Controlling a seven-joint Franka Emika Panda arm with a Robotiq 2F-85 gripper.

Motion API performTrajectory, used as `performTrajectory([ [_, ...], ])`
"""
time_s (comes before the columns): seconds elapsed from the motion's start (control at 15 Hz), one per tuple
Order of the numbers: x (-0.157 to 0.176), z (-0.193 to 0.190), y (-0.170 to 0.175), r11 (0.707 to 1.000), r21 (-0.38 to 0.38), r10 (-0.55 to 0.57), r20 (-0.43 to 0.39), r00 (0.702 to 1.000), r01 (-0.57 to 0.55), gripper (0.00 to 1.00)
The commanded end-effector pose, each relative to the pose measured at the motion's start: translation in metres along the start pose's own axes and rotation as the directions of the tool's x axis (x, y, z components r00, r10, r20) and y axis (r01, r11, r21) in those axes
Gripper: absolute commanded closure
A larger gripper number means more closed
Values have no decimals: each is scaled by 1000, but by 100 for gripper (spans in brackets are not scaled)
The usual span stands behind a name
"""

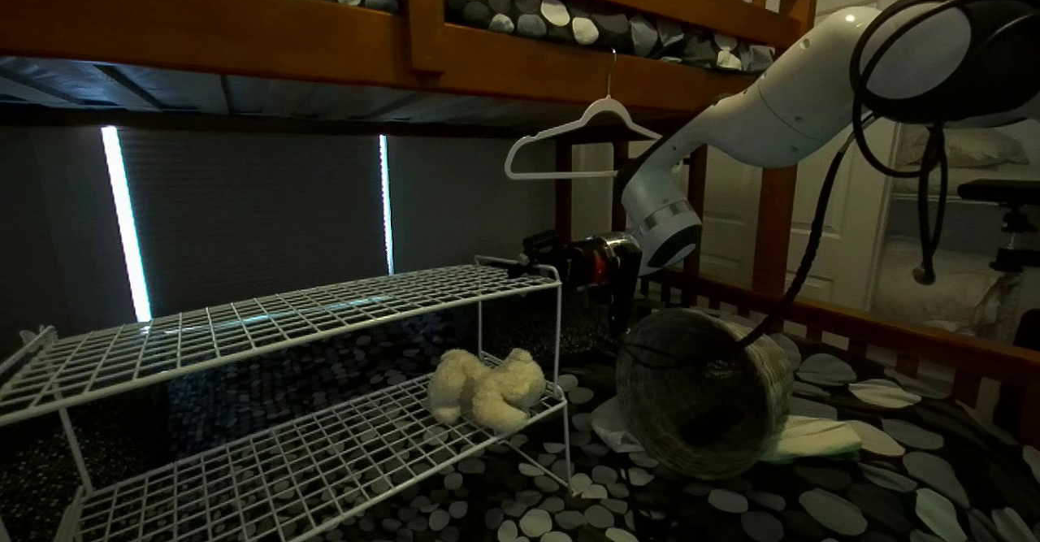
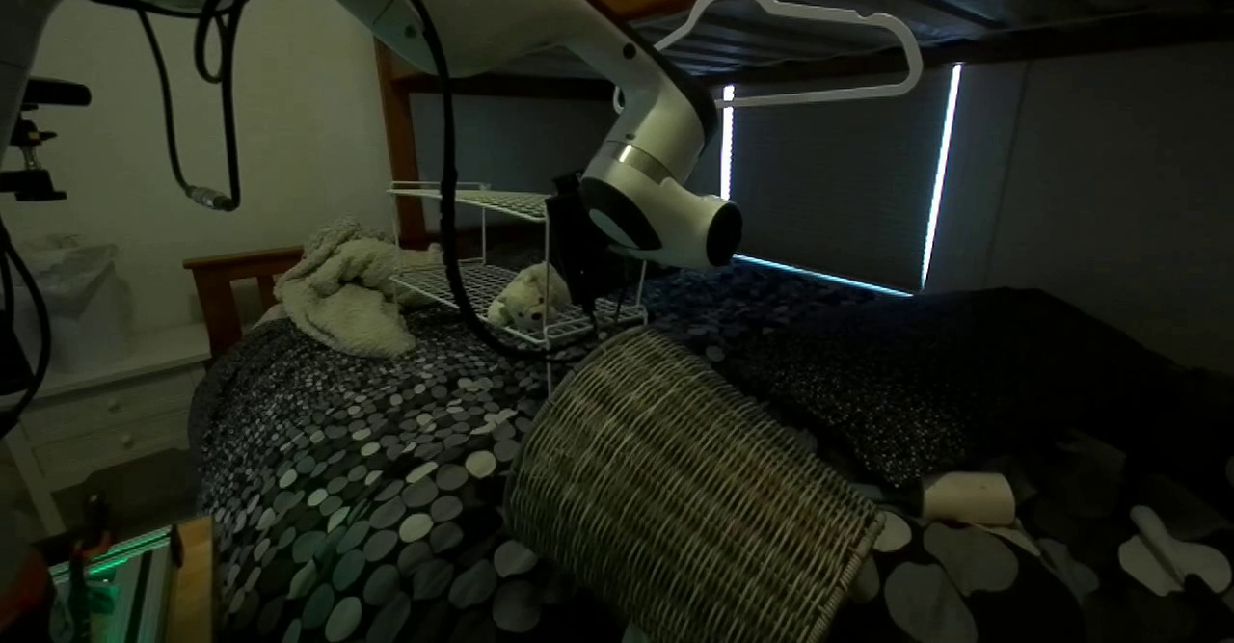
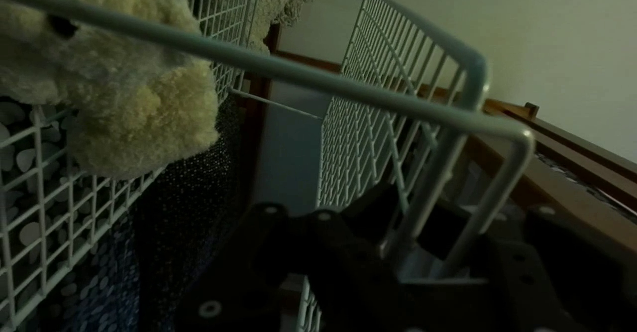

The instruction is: Move the rack slightly to the right

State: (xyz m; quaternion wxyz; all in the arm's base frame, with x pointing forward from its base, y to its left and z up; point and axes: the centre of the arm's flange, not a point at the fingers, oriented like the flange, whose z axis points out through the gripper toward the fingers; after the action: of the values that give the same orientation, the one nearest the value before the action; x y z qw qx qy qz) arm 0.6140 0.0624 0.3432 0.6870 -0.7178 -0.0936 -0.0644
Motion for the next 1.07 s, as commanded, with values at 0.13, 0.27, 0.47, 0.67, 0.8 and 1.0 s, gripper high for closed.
performTrajectory([
  [0.13, -27, -34, -39, 999, -15, -42, -29, 999, 41, 98],
  [0.27, -35, -43, -42, 998, -40, -43, -29, 999, 41, 98],
  [0.47, -49, -57, -48, 997, -62, -42, -35, 998, 40, 98],
  [0.67, -62, -66, -51, 996, -79, -44, -45, 998, 41, 98],
  [0.8, -69, -74, -54, 995, -88, -49, -59, 997, 43, 98],
  [1.0, -80, -91, -59, 994, -103, -56, -87, 995, 46, 98],
])
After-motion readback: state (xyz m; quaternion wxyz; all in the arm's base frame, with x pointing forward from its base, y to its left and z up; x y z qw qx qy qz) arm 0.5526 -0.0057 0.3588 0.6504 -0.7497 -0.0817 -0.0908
